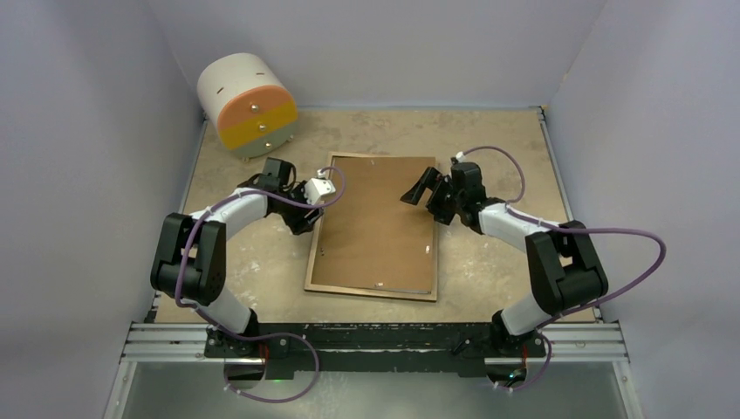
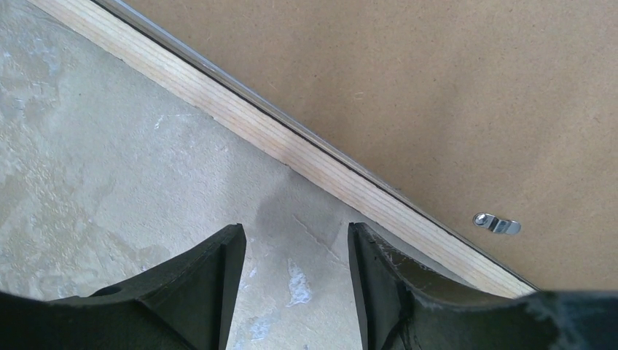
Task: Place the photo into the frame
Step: Place the photo frame item in the photo frame.
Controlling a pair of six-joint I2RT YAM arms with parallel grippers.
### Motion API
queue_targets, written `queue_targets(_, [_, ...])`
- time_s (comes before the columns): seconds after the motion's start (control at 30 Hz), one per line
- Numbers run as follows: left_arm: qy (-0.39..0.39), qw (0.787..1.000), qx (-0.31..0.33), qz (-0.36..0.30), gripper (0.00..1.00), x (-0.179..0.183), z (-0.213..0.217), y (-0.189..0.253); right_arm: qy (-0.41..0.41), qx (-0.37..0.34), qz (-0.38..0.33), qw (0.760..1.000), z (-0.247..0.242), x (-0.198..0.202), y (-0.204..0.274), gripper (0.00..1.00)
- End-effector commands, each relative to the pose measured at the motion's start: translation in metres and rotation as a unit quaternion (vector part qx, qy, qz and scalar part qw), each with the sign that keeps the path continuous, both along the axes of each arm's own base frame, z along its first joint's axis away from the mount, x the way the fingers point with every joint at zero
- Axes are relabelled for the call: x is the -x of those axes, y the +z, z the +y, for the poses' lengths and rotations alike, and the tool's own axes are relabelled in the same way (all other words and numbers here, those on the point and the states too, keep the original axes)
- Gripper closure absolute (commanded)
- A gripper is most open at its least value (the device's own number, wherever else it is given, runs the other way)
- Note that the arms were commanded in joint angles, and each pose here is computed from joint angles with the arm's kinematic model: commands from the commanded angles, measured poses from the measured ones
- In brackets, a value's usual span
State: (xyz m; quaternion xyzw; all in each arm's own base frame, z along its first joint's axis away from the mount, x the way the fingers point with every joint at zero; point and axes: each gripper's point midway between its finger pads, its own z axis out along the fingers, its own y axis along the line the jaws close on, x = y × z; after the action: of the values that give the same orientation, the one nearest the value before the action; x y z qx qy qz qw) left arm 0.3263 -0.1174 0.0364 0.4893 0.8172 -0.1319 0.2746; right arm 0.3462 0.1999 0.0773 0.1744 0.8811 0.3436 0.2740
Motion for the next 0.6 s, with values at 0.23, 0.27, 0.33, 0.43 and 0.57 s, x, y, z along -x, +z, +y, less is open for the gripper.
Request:
queue_targets(0.23, [0.013,1.000,0.002,-0.015,0.41,-0.012,0.003,0.017,0.001,0.145,-0.023,0.989,-0.008,-0.015,0.028,0.01])
queue_targets(0.27, [0.014,1.000,0.000,-0.016,0.40,-0.013,0.004,0.018,0.003,0.152,-0.023,0.988,-0.009,-0.016,0.030,0.01])
queue_targets(0.33, [0.017,1.000,-0.005,-0.016,0.39,-0.014,0.007,0.019,0.011,0.161,-0.026,0.986,-0.009,-0.017,0.034,0.01])
queue_targets(0.43, [0.022,0.999,-0.012,-0.021,0.36,-0.016,0.012,0.022,0.016,0.185,-0.018,0.982,-0.014,-0.019,0.034,0.01])
queue_targets(0.57, [0.025,0.999,-0.014,-0.026,0.32,-0.017,0.015,0.025,0.026,0.197,-0.006,0.980,-0.015,-0.017,0.040,0.01])
